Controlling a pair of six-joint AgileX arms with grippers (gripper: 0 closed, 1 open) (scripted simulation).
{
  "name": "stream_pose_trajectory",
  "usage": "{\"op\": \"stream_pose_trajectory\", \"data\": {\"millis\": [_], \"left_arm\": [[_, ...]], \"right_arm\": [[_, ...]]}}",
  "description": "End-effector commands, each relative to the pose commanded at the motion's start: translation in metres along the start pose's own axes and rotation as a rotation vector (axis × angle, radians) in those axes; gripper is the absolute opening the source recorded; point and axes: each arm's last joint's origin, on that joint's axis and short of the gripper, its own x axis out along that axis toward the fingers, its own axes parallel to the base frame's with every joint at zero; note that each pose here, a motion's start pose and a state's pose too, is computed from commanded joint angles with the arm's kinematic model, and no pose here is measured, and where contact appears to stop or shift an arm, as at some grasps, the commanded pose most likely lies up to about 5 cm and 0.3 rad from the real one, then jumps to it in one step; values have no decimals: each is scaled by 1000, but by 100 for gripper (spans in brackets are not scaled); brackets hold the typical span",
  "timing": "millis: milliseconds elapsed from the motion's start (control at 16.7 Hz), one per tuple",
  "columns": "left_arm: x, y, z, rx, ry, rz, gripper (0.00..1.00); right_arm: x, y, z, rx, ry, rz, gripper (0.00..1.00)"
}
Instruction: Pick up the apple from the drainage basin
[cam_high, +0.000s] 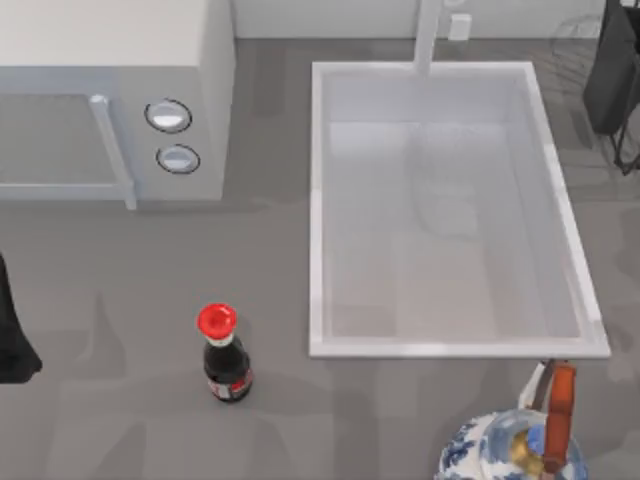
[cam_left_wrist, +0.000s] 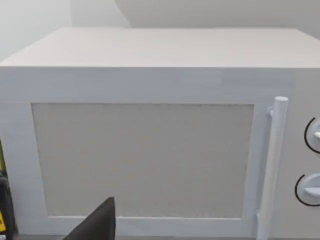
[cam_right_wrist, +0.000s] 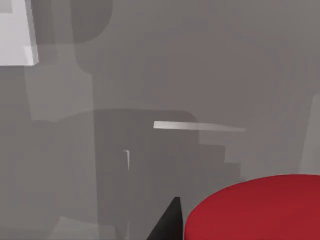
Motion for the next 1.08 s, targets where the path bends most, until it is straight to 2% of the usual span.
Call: {"op": "stream_pose_trajectory", "data": {"millis": [720, 1080], "left_arm": [[0, 0, 0, 0, 0, 0, 100], [0, 0, 0, 0, 0, 0, 100]], "right_arm": [[0, 0, 0, 0, 0, 0, 98], [0, 0, 0, 0, 0, 0, 100]]}}
